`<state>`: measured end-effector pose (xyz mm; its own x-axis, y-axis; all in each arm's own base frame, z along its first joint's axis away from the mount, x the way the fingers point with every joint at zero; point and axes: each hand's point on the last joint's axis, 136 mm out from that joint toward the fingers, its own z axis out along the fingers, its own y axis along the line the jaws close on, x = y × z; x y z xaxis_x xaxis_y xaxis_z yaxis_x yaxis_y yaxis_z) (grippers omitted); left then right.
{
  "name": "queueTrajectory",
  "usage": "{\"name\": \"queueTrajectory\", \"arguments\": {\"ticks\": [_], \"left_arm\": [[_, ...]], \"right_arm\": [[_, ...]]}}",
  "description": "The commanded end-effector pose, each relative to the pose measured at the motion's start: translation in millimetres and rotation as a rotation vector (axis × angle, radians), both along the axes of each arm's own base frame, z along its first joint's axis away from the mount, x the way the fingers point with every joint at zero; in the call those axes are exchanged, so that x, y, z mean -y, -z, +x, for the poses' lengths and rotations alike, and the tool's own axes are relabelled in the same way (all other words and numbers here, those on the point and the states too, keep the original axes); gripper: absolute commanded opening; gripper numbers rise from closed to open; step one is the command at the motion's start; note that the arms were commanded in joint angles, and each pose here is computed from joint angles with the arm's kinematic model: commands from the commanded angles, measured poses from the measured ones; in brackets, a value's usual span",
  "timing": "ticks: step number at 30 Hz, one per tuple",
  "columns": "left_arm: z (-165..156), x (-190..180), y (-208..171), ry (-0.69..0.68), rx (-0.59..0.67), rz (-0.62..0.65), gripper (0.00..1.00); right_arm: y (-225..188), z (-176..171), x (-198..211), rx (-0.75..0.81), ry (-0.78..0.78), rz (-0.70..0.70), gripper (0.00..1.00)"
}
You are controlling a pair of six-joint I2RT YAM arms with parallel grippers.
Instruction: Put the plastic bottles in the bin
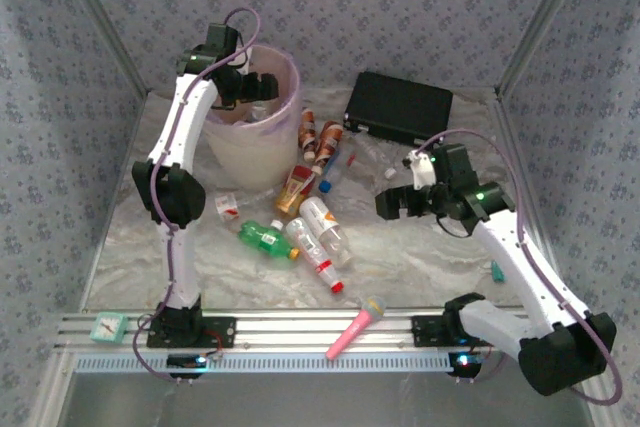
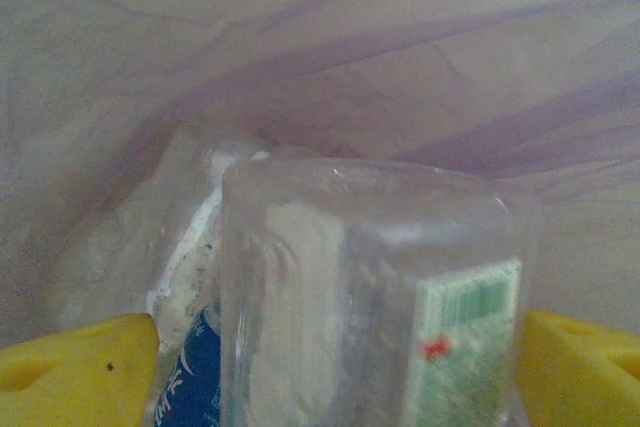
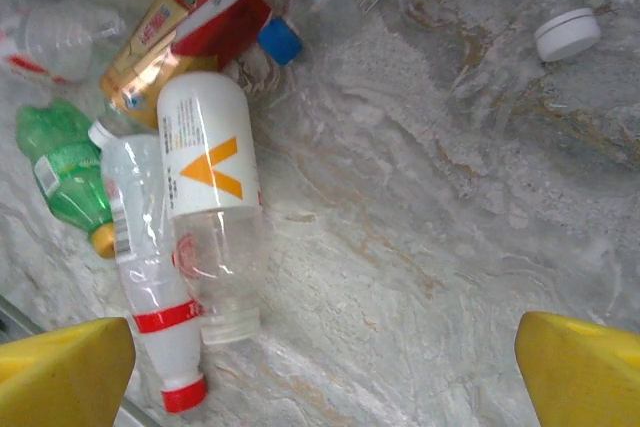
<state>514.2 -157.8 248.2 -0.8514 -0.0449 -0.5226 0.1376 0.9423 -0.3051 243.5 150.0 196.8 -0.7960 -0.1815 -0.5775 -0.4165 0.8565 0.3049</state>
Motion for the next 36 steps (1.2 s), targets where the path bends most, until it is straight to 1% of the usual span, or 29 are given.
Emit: {"name": "queueTrajectory", "arguments": {"ticks": [1, 2, 3, 7, 11, 13, 17, 20, 25, 28, 31, 36], "left_arm": [[-17.4, -5.5, -60.5, 0.001, 0.119, -0.003, 0.98], [-20.9, -7.5, -69.7, -0.003, 0.139, -0.001, 1.0], [-24.9, -10.4, -77.3, -0.005, 0.153, 0.001, 1.0], [-44.2, -25.9, -110.2, -0.02, 0.211, 0.012, 1.0], [-70.6, -39.6, -133.1, -0.035, 0.246, 0.022, 1.0], [-88.5, -45.4, -135.7, -0.048, 0.246, 0.025, 1.0], [-125.4, -53.6, -134.2, -0.076, 0.279, -0.004, 1.0], [-154.5, -59.2, -120.3, -0.101, 0.268, -0.032, 1.0], [-198.9, -55.1, -103.8, -0.111, 0.244, -0.149, 1.0], [-215.5, -52.6, -98.0, -0.118, 0.243, -0.209, 1.0], [-226.2, -48.4, -95.2, -0.115, 0.235, -0.26, 1.0], [-230.3, -49.0, -91.8, -0.125, 0.24, -0.278, 1.0]], "right_arm": [[9.4, -5.4, -5.1, 0.0, 0.011, -0.135, 0.96], [15.2, -6.8, -9.6, -0.007, 0.006, -0.166, 0.92], [21.0, -8.0, -14.7, -0.012, 0.0, -0.194, 0.9], [45.3, -15.7, -40.5, -0.039, -0.06, -0.29, 0.84], [66.1, -23.7, -74.7, -0.07, -0.134, -0.302, 0.8], [77.2, -24.2, -90.8, -0.08, -0.166, -0.321, 0.78], [94.4, -17.4, -112.1, -0.092, -0.2, -0.353, 0.76], [104.6, -9.4, -120.4, -0.099, -0.204, -0.368, 0.76], [126.6, -6.8, -125.5, -0.144, -0.212, -0.395, 0.75], [137.5, -4.7, -125.6, -0.162, -0.205, -0.401, 0.75], [150.2, -4.5, -122.5, -0.195, -0.202, -0.418, 0.78], [164.6, 0.0, -125.7, -0.21, -0.2, -0.413, 0.8]]}}
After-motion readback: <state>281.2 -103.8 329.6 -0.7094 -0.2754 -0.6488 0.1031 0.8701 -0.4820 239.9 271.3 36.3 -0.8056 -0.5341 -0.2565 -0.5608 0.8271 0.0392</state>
